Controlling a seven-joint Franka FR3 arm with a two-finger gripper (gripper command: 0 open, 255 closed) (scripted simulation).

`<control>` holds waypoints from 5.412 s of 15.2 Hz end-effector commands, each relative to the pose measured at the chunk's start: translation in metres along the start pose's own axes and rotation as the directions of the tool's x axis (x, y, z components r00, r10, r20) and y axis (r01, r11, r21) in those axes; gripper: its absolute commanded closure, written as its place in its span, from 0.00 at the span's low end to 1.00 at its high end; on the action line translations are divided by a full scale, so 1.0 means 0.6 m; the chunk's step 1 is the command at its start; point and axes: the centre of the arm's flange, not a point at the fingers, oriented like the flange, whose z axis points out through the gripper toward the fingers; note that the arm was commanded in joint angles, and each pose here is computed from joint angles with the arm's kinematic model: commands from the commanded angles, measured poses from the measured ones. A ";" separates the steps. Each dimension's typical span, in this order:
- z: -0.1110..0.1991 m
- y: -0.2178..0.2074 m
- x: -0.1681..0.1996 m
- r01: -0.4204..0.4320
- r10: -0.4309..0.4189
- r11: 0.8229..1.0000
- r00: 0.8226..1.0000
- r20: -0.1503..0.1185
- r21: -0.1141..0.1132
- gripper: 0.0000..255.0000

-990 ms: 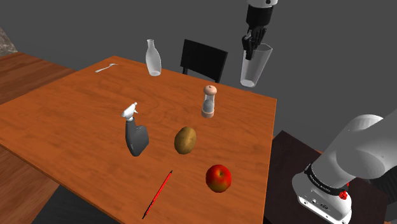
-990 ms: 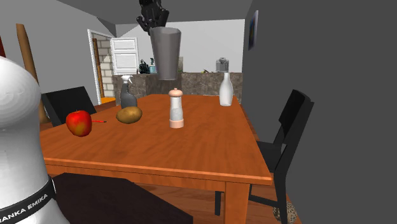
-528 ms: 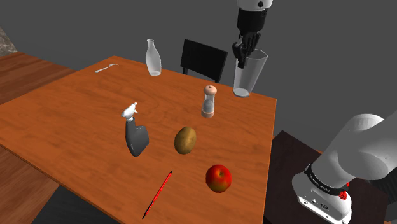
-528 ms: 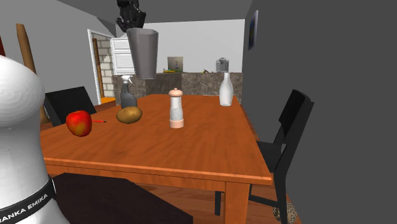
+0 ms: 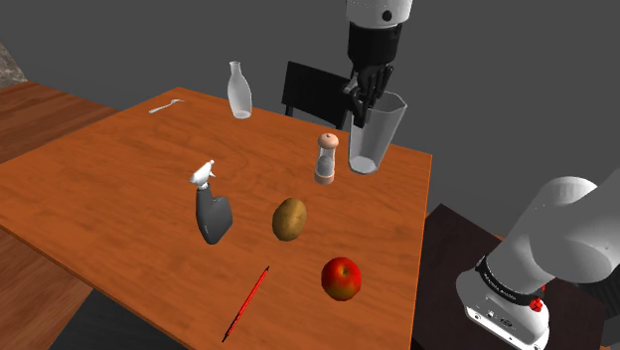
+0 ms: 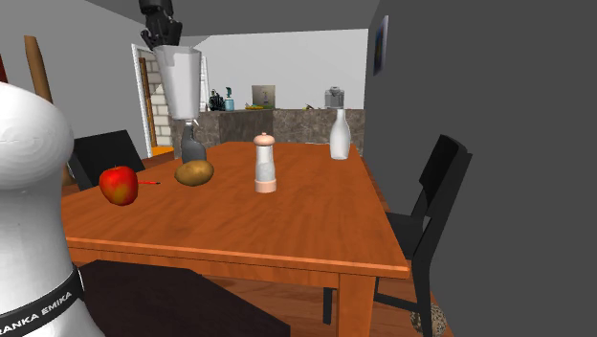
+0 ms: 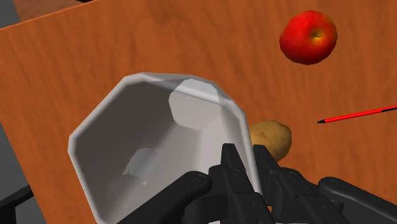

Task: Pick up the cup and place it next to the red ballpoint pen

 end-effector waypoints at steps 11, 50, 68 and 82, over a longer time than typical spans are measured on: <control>-0.032 -0.260 -0.055 -0.002 0.002 1.000 1.000 0.000 0.000 1.00; 0.129 -0.619 -0.123 -0.002 0.002 1.000 1.000 0.000 0.000 1.00; 0.286 -0.638 -0.123 -0.002 0.002 1.000 1.000 0.000 0.000 1.00; 0.310 -0.641 -0.123 -0.002 0.002 1.000 1.000 0.000 0.000 0.00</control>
